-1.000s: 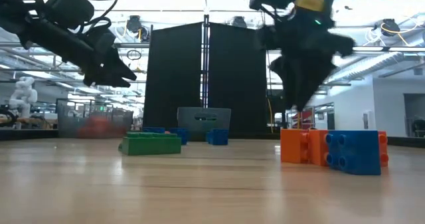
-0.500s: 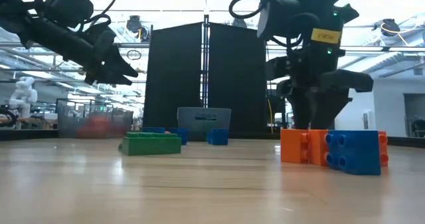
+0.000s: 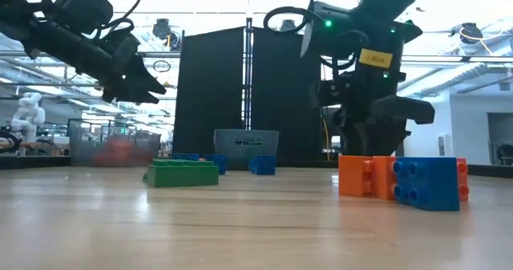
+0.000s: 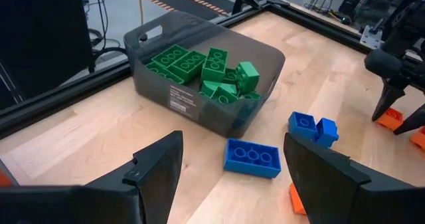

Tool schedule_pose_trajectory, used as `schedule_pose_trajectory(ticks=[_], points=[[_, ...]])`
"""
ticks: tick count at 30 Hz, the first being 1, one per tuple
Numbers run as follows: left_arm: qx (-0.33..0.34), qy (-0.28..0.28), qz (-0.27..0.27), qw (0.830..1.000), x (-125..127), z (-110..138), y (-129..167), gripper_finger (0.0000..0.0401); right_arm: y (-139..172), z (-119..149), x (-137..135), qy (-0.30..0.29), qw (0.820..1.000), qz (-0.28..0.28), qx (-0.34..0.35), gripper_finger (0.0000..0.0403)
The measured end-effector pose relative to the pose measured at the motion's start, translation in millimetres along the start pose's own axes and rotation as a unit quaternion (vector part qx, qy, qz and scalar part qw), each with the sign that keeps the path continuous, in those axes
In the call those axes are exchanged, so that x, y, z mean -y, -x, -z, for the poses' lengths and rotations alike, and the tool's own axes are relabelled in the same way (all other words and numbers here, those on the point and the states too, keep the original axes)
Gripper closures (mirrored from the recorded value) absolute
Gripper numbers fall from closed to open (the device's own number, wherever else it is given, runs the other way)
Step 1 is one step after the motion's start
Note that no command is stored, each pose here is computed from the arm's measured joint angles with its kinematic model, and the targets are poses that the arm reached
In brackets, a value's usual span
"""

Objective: Sort blocks
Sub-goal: Put the orange game piece into the top left black transparent bin

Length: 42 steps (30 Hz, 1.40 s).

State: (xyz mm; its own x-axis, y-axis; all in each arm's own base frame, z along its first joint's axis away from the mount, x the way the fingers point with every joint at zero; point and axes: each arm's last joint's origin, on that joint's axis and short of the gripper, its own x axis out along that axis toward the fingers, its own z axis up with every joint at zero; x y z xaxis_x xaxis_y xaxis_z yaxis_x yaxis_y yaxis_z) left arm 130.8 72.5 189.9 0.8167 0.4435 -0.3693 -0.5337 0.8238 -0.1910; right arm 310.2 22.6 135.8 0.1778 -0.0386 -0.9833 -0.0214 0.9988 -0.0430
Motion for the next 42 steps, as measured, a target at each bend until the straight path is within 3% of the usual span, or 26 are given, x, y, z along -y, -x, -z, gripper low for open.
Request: schedule_pose_trajectory(ticks=[6, 14, 19, 22, 26, 31, 34, 37, 42], points=[[0.000, 0.001, 0.003, 1.000, 0.2, -0.2, 0.0, 0.0139, 1.3, -0.4, 0.0, -0.010, 1.000, -0.002, 0.005, 0.0282], [0.005, 0.001, 0.008, 1.000, 0.7, -1.1, 0.0, 0.0139, 7.9, -12.2, 0.5, -0.017, 0.999, 0.016, 0.022, 0.0282], [0.023, 0.000, 0.028, 0.999, 2.4, -5.1, 0.2, 0.0139, 38.8, -50.1, 5.3, 0.012, 0.987, 0.095, 0.129, 0.0282], [0.044, -0.003, 0.054, 0.998, 4.6, -9.5, 0.6, 0.0139, 60.0, -76.4, 8.4, 0.032, 0.965, 0.134, 0.223, 0.0282], [0.079, -0.032, 0.086, 0.993, 8.6, -16.5, 2.0, 0.0139, 95.9, -105.9, 15.9, 0.049, 0.910, 0.171, 0.375, 0.0282], [0.135, -0.141, 0.147, 0.970, 22.1, -23.8, 5.9, 0.0139, 124.6, -121.6, 29.3, 0.056, 0.845, 0.159, 0.508, 0.0282], [0.167, -0.222, 0.167, 0.946, 31.1, -25.7, 8.4, 0.0139, 130.7, -124.2, 37.6, 0.034, 0.827, 0.151, 0.540, 0.0282], [0.189, -0.302, 0.142, 0.923, 37.6, -25.8, 9.9, 0.0139, 135.6, -126.1, 41.8, 0.023, 0.812, 0.129, 0.569, 0.0282], [0.206, -0.418, 0.023, 0.884, 44.4, -26.9, 12.3, 0.0139, 141.4, -127.6, 44.7, -0.002, 0.794, 0.099, 0.600, 0.0282]])
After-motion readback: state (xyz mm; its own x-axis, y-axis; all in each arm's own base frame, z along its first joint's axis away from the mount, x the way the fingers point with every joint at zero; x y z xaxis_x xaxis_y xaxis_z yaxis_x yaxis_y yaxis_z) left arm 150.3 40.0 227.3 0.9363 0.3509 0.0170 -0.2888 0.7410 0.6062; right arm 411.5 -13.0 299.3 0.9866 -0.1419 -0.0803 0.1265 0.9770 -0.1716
